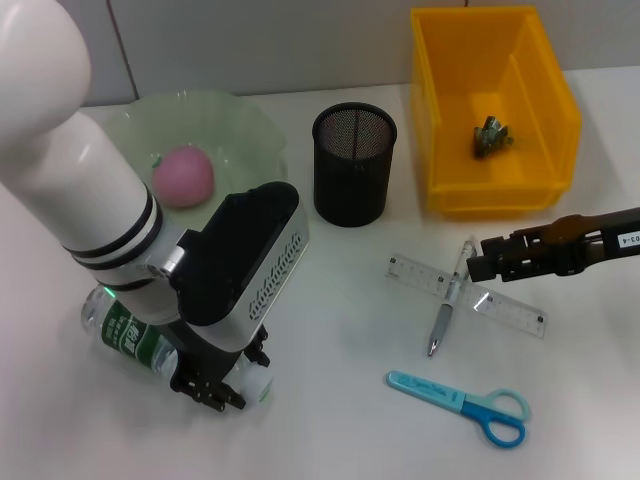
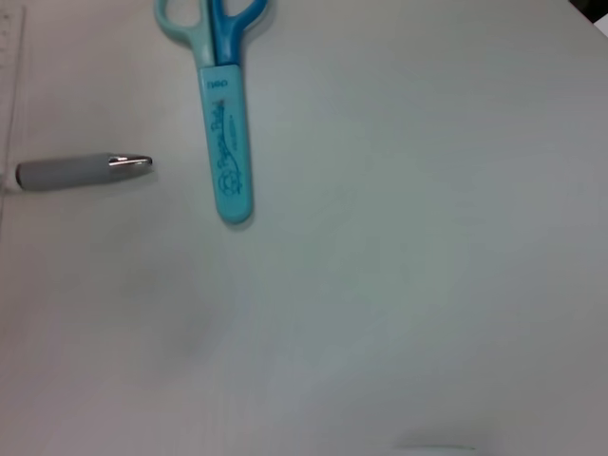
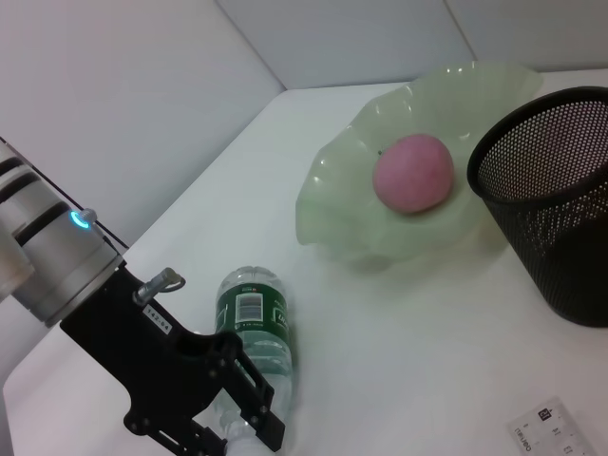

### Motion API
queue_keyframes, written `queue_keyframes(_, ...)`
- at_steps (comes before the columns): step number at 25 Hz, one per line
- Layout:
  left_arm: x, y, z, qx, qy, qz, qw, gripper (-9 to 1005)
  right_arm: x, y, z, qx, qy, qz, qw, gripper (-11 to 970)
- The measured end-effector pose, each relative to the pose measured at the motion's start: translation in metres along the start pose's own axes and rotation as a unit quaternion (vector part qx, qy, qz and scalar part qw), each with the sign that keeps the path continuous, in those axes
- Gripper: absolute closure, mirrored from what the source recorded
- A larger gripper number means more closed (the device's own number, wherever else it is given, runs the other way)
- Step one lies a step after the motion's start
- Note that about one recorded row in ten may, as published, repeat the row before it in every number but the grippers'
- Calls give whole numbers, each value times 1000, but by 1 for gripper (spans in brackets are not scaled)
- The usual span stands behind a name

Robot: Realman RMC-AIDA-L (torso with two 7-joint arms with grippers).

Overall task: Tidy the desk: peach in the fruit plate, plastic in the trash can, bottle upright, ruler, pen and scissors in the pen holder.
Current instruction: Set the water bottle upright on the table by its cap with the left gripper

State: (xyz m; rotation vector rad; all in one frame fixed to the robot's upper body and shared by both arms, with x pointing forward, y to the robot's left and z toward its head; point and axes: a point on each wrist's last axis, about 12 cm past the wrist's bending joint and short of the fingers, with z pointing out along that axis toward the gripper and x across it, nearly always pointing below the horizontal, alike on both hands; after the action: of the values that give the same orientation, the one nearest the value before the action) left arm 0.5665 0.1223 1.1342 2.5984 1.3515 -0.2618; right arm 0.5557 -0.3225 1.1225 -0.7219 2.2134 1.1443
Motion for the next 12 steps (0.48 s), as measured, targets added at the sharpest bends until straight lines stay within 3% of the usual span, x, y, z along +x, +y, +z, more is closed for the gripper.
queue_keyframes(12, 2, -2, -3, -3, -8, -11, 1000, 550, 0, 0, 0, 0, 0, 0, 1000, 237)
